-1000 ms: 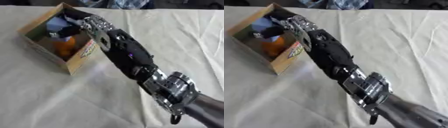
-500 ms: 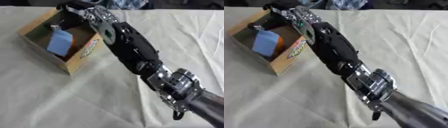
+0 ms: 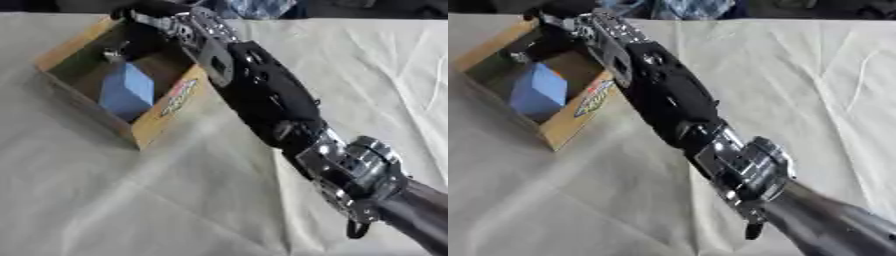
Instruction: Pick up objects on the table and place them in the box.
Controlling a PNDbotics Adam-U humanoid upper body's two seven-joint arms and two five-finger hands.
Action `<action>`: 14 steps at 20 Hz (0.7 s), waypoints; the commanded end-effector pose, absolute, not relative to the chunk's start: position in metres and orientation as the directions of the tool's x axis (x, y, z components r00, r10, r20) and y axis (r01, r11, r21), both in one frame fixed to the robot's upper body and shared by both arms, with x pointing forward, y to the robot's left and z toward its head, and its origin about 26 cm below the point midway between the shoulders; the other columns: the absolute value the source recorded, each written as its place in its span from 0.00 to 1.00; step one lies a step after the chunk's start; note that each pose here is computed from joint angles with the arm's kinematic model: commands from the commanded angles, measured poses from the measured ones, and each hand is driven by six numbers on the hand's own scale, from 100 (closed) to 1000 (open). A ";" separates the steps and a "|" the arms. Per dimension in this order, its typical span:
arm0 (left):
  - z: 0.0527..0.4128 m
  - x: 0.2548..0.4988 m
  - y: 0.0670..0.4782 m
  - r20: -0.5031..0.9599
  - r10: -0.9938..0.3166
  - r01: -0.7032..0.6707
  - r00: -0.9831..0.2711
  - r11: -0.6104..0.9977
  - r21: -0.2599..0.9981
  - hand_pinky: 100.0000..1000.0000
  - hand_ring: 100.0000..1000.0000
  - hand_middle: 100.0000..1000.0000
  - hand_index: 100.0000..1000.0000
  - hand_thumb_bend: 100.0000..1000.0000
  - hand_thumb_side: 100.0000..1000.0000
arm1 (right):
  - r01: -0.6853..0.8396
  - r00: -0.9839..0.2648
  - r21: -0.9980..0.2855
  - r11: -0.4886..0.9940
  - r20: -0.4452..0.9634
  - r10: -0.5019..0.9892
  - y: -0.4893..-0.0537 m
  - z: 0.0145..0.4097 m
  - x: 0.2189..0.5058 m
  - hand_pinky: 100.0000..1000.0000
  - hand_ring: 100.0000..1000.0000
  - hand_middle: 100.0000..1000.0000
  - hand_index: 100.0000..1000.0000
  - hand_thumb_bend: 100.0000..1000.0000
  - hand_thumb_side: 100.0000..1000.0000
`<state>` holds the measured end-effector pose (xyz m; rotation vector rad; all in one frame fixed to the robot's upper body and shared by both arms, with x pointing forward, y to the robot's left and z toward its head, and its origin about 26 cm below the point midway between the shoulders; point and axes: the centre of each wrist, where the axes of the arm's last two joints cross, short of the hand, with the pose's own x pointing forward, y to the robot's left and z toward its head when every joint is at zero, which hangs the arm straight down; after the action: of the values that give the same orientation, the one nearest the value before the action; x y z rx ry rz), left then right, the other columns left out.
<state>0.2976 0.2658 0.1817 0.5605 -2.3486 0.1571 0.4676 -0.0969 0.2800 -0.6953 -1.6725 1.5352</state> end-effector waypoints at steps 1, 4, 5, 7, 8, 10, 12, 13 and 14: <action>0.188 0.296 0.269 0.650 -0.370 -0.445 -0.664 0.894 0.054 0.56 0.82 1.00 0.65 0.17 0.99 | -0.030 -0.596 -0.978 0.206 0.183 0.782 -0.116 0.314 0.456 0.88 0.88 0.73 0.94 0.02 0.78; 0.188 0.295 0.270 0.648 -0.376 -0.449 -0.663 0.892 0.058 0.56 0.82 1.00 0.65 0.17 0.99 | -0.014 -0.622 -0.966 0.256 0.209 0.754 -0.132 0.331 0.442 0.87 0.86 0.72 0.93 0.00 0.73; 0.188 0.295 0.270 0.647 -0.378 -0.451 -0.662 0.891 0.059 0.56 0.82 1.00 0.65 0.17 0.99 | -0.008 -0.631 -0.962 0.274 0.217 0.745 -0.139 0.336 0.436 0.87 0.86 0.71 0.93 0.00 0.73; 0.188 0.295 0.271 0.647 -0.382 -0.454 -0.660 0.889 0.061 0.56 0.82 1.00 0.65 0.17 0.99 | 0.004 -0.647 -0.953 0.302 0.228 0.728 -0.151 0.346 0.424 0.87 0.86 0.71 0.92 0.00 0.73; 0.188 0.295 0.271 0.647 -0.384 -0.456 -0.659 0.888 0.062 0.56 0.82 1.00 0.65 0.17 0.99 | 0.010 -0.656 -0.949 0.315 0.232 0.718 -0.158 0.350 0.417 0.87 0.86 0.71 0.92 0.00 0.73; 0.188 0.295 0.272 0.646 -0.387 -0.459 -0.658 0.886 0.063 0.56 0.82 1.00 0.65 0.17 0.99 | 0.019 -0.671 -0.940 0.339 0.240 0.701 -0.170 0.357 0.403 0.86 0.86 0.71 0.92 0.00 0.75; 0.188 0.295 0.273 0.645 -0.391 -0.464 -0.657 0.884 0.063 0.56 0.82 1.00 0.65 0.17 0.99 | 0.029 -0.684 -0.930 0.366 0.248 0.686 -0.184 0.362 0.389 0.86 0.85 0.71 0.92 0.00 0.76; 0.188 0.295 0.273 0.644 -0.392 -0.466 -0.656 0.883 0.063 0.56 0.82 1.00 0.65 0.17 0.99 | 0.032 -0.689 -0.924 0.381 0.256 0.678 -0.190 0.364 0.382 0.86 0.85 0.71 0.93 0.00 0.76; 0.188 0.295 0.273 0.644 -0.394 -0.467 -0.656 0.882 0.063 0.56 0.82 1.00 0.65 0.17 0.99 | 0.038 -0.688 -0.918 0.396 0.263 0.676 -0.197 0.365 0.376 0.86 0.85 0.71 0.93 0.00 0.75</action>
<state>0.2968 0.2683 0.1802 0.5833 -2.3369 0.1585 0.3910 -0.1877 0.3437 -0.5729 -1.9664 1.3291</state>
